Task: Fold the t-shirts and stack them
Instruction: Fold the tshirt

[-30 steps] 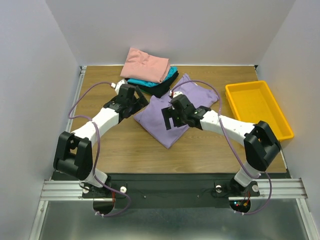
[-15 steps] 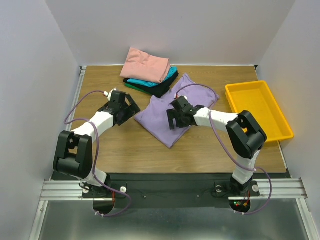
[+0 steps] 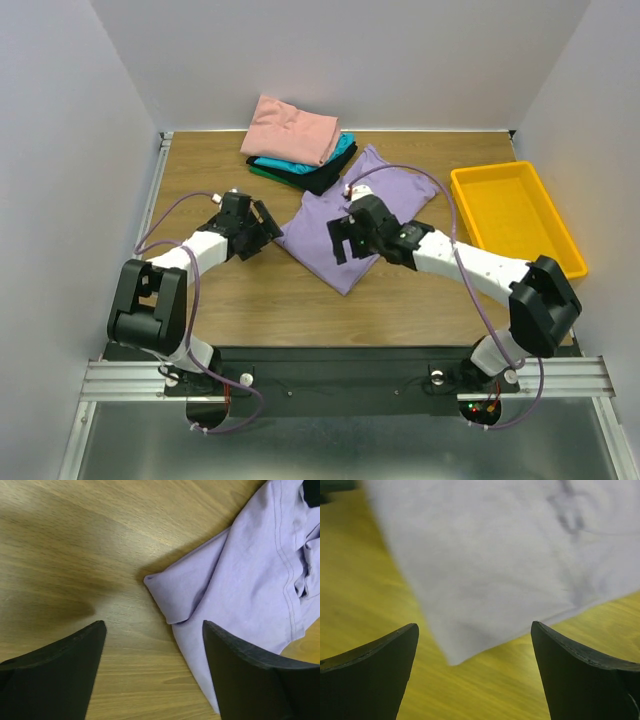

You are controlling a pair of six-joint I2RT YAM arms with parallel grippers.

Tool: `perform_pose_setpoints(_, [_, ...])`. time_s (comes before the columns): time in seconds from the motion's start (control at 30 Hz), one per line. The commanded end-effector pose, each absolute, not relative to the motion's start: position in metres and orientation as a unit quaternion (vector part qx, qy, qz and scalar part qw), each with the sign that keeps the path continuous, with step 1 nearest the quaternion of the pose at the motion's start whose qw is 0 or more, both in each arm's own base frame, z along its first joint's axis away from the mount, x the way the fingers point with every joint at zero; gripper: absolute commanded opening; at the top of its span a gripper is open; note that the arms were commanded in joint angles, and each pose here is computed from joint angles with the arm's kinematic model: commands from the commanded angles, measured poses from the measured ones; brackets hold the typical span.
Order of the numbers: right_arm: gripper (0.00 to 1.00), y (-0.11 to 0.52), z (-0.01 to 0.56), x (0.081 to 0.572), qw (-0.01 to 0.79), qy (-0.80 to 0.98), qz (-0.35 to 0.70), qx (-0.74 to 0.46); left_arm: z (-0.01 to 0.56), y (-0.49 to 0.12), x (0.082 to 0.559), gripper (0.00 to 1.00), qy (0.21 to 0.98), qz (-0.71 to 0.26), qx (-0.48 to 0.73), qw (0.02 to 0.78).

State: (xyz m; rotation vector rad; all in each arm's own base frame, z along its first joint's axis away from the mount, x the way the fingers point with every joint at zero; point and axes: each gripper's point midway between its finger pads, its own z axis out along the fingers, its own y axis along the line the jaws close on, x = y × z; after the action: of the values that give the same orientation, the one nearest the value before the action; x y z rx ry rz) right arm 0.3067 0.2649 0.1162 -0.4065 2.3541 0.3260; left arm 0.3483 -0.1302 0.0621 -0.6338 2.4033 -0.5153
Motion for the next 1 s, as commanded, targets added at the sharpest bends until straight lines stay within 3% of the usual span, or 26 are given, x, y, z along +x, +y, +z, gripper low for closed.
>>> perform_pose_setpoints(0.0, [1.00,0.307,0.109,0.259,0.342,0.894,0.159,-0.244,0.061,-0.143,0.354,0.84,0.899,-0.230,-0.221,0.300])
perform_pose_setpoints(0.2, [1.00,0.331,0.075,0.218,0.304,0.897,0.148,-0.286,0.042,-0.158,0.355,0.65,0.910,-0.248,-0.207,0.261])
perform_pose_setpoints(0.27, [1.00,0.328,0.068,0.215,0.301,0.899,0.135,-0.290,0.034,-0.161,0.353,0.53,0.913,-0.252,-0.203,0.250])
perform_pose_setpoints(0.4, [0.96,0.325,0.055,0.210,0.286,0.902,0.127,-0.296,0.025,-0.164,0.352,0.39,0.915,-0.251,-0.204,0.242])
perform_pose_setpoints(0.5, [0.90,0.318,0.045,0.212,0.285,0.906,0.106,-0.296,0.019,-0.165,0.354,0.19,0.917,-0.250,-0.202,0.235])
perform_pose_setpoints(0.53, [0.86,0.314,0.041,0.216,0.288,0.907,0.092,-0.294,0.017,-0.166,0.353,0.02,0.918,-0.249,-0.202,0.231])
perform_pose_setpoints(0.73, [0.75,0.305,0.027,0.222,0.288,0.910,0.055,-0.291,0.017,-0.163,0.352,0.00,0.920,-0.241,-0.205,0.232])
perform_pose_setpoints(0.83, [0.52,0.304,0.019,0.220,0.277,0.915,0.048,-0.288,0.020,-0.158,0.351,0.00,0.920,-0.229,-0.210,0.238])
perform_pose_setpoints(0.87, [0.33,0.307,0.020,0.213,0.263,0.918,0.063,-0.289,0.020,-0.152,0.349,0.00,0.921,-0.215,-0.218,0.240])
perform_pose_setpoints(0.97, [0.12,0.319,0.024,0.195,0.250,0.917,0.092,-0.297,0.028,-0.138,0.341,0.00,0.920,-0.187,-0.236,0.252])
